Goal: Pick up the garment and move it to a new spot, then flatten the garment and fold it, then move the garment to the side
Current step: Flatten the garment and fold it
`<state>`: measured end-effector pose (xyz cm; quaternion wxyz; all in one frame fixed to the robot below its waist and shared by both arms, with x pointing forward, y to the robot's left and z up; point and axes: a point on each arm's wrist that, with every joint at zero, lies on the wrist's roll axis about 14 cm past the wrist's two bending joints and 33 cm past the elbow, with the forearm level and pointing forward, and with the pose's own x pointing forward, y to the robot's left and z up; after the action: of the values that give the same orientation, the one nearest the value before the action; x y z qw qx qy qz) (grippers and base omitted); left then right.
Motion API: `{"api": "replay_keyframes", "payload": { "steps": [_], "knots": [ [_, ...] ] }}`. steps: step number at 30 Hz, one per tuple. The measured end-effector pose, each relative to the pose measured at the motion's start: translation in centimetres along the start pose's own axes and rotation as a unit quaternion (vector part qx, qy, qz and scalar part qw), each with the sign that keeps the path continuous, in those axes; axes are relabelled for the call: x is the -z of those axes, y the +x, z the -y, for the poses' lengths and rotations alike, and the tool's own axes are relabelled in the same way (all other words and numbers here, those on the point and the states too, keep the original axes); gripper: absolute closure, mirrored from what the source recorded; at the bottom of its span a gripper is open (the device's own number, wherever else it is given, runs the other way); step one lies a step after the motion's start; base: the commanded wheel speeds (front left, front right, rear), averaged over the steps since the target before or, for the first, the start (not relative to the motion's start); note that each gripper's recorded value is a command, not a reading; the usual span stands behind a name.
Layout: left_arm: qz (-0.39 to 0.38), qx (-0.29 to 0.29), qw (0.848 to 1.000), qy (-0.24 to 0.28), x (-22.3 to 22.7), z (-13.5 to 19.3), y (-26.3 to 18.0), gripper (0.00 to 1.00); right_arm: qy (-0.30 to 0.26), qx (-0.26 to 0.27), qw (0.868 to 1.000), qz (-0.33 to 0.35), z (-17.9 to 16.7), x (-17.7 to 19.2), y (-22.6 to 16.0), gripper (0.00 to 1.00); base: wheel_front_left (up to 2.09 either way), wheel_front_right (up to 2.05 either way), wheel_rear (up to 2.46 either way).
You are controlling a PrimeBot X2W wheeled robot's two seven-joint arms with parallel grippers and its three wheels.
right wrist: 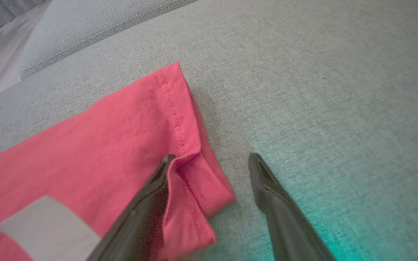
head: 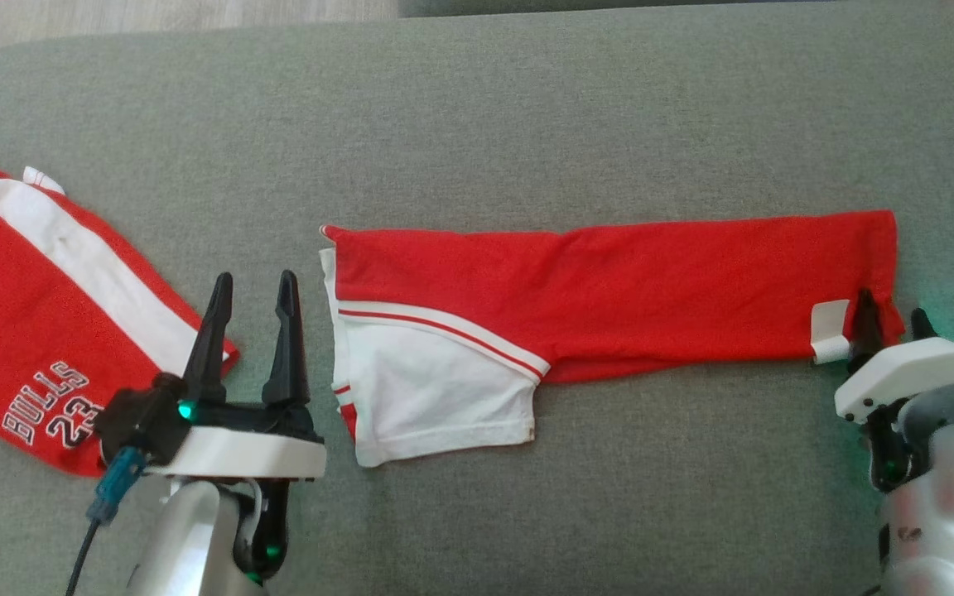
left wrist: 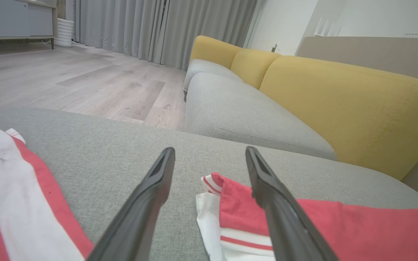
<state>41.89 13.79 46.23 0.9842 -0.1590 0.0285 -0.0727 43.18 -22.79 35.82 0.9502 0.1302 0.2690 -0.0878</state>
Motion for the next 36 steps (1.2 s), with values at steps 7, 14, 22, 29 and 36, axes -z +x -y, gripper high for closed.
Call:
{"api": "replay_keyframes", "payload": {
  "steps": [7, 14, 22, 29, 36],
  "knots": [
    [0.007, 0.005, 1.000, 0.005, -0.5, 0.3, 0.3, 0.00, 0.001, -0.008, 1.000, -0.003, -0.5, -0.1, 0.0, 1.00, 0.00, 0.00, 0.00],
    [0.021, 0.011, 1.000, 0.007, -1.6, 0.8, 0.0, 0.00, -0.003, 0.017, 1.000, 0.018, 1.1, -1.5, -1.1, 1.00, 0.00, 0.00, 0.00],
    [0.022, 0.017, 1.000, 0.006, -1.7, 1.5, -1.4, 0.00, -0.023, 0.090, 0.993, 0.073, 6.8, -5.5, -3.5, 1.00, 0.00, 0.00, 0.00],
    [0.037, 0.031, 0.999, 0.009, -2.7, 2.5, -2.4, 0.00, -0.029, 0.084, 0.991, 0.104, 6.1, -8.0, -4.8, 1.00, 0.00, 0.00, 0.00],
    [0.034, 0.044, 0.998, 0.009, -2.5, 3.7, -4.4, 0.00, -0.043, -0.018, 0.989, 0.139, -1.2, -10.8, -5.7, 1.00, 0.00, 0.00, 0.00]
  ]
}}
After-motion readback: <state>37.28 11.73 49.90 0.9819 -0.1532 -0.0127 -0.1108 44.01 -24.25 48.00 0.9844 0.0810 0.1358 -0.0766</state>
